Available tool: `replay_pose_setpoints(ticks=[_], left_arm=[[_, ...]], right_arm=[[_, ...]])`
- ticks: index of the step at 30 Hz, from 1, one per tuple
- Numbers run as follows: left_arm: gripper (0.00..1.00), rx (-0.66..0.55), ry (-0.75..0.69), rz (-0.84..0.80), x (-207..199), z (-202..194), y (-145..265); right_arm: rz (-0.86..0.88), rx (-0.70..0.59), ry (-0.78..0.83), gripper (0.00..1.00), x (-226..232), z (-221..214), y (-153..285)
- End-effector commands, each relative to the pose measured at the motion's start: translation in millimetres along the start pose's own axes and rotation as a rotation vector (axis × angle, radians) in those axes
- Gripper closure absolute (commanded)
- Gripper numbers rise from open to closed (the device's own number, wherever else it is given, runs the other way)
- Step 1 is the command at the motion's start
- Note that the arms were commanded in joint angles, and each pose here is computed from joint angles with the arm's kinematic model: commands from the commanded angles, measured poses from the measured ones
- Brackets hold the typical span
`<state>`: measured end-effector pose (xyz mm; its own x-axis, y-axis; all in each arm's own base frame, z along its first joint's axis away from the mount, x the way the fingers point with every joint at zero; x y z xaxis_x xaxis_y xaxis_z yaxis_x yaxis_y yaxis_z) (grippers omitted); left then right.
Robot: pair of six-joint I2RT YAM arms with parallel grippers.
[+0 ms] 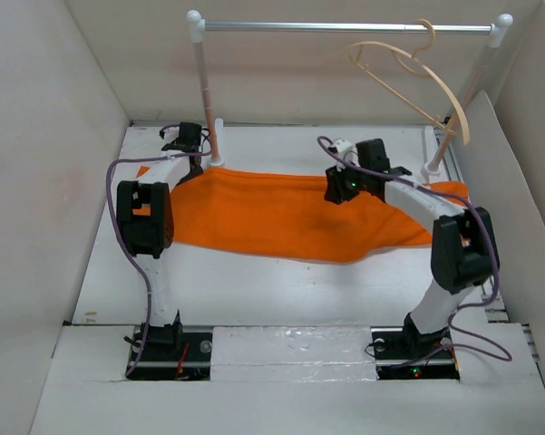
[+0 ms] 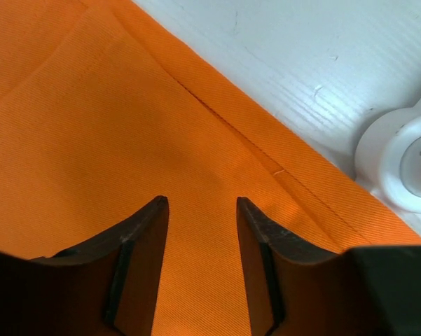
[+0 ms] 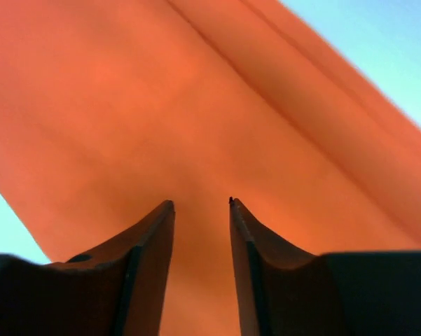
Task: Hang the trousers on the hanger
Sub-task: Fold the trousers
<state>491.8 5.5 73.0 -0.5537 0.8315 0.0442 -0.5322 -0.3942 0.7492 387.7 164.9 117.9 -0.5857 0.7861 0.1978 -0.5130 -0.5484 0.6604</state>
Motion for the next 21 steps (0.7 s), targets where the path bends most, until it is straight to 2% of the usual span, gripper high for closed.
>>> replay_pose_setpoints(ticks=[1, 2, 3, 6, 7, 11, 13, 18, 21], left_arm=[[0.62, -0.022, 0.003, -0.017, -6.1, 14.3, 6.4], [0.65, -0.019, 0.003, -0.008, -5.7, 13.2, 4.0], [0.69, -0.011, 0.001, -0.007, -6.8, 12.0, 2.0], [0.74, -0.009, 0.000, -0.009, -8.6, 11.7, -0.4], [0.76, -0.006, 0.000, -0.013, -10.2, 11.6, -1.6], [0.85, 0.001, -0.002, -0.012, -10.5, 9.2, -3.3], [0.95, 0.006, -0.002, 0.003, -3.8, 7.8, -5.8], [1.00, 0.015, -0.009, 0.030, 7.4, 0.3, -9.3], [1.00, 0.012, -0.011, 0.039, 10.7, -1.0, -8.1]], right_arm=[[0.053, -0.070, 0.169, 0.55, 11.9, 53.0, -26.8], [0.064, 0.006, 0.167, 0.54, 3.3, 38.5, -48.3], [0.061, -0.028, 0.201, 0.53, 5.8, 65.3, -53.1], [0.065, 0.052, 0.203, 0.51, -4.2, 55.9, -84.8], [0.076, 0.029, 0.213, 0.51, -3.7, 71.2, -87.5], [0.101, 0.086, 0.206, 0.49, -3.5, 61.9, -105.4], [0.122, 0.091, 0.202, 0.49, -1.6, 58.1, -109.6], [0.145, 0.121, 0.192, 0.48, -2.6, 44.0, -121.9], [0.182, 0.148, 0.169, 0.48, -2.3, 31.5, -124.9]])
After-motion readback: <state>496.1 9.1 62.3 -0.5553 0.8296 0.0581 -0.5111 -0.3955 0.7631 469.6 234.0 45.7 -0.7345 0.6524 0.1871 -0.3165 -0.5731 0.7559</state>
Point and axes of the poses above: each gripper's point midway between its finger pads, its own y axis back along the fingers, its own x axis along the line the jaws close on, z = x × y, the point moved 1 cm from there along y, back along the fingers, and after that the axes turned 1 degree about -y, right-handed, at the moved point
